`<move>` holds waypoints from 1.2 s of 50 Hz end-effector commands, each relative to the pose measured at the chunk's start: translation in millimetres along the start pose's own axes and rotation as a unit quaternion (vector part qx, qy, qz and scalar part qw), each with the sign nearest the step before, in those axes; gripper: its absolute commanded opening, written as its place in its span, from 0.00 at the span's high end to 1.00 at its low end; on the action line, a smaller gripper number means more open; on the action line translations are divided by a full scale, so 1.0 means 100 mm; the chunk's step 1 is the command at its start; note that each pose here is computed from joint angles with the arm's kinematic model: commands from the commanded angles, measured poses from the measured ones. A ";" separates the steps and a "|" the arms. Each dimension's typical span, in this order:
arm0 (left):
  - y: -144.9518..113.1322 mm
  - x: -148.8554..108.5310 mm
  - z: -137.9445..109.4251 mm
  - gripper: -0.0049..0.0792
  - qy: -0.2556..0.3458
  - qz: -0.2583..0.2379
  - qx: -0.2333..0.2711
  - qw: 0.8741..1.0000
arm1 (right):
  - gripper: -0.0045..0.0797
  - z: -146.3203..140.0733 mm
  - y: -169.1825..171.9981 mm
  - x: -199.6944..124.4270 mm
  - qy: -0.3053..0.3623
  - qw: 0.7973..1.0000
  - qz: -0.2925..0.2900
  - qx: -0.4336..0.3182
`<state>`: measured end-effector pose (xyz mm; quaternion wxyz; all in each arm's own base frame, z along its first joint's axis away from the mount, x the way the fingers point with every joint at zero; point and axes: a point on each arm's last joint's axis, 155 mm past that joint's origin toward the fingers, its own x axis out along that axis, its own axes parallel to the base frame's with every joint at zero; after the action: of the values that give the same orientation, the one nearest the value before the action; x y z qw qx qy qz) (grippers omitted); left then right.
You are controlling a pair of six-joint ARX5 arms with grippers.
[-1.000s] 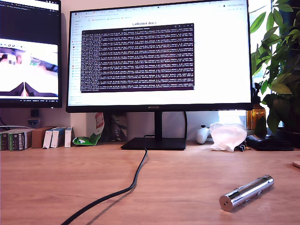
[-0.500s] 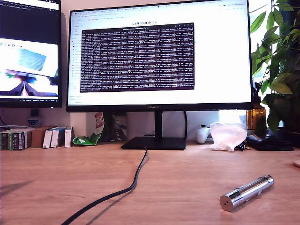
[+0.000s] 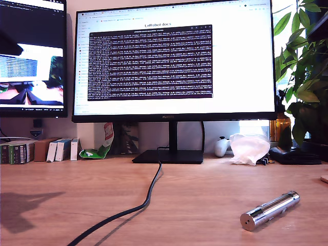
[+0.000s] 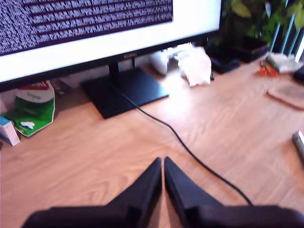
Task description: Pick the metallic laser pointer with your right arm, pass it to your left arm, then place it down to the left side of the table
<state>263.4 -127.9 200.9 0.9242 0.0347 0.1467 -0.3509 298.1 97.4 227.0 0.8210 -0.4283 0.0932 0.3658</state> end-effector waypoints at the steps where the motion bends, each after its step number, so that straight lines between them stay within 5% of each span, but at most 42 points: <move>1: 0.00 0.01 0.04 0.97 -0.002 -0.002 0.007 1.000 | 0.96 0.01 0.03 0.10 0.011 0.999 0.032 -0.028; 27: 0.01 0.02 0.01 0.97 0.005 -0.003 0.002 1.000 | 0.96 -0.01 1.43 0.85 0.065 0.929 0.341 -0.131; 50: -0.01 0.02 -0.06 0.97 0.016 -0.006 -0.007 1.000 | 0.96 -0.23 2.00 0.67 0.114 0.869 0.458 -0.147; 60: -0.01 0.02 -0.07 0.97 0.019 -0.006 -0.009 1.000 | 0.72 -0.32 2.11 0.72 0.124 0.856 0.478 -0.154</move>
<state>261.3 -127.8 187.3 0.9189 0.0282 0.1756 -0.3520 211.7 185.0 44.0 0.4590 -0.4920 0.3294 0.6624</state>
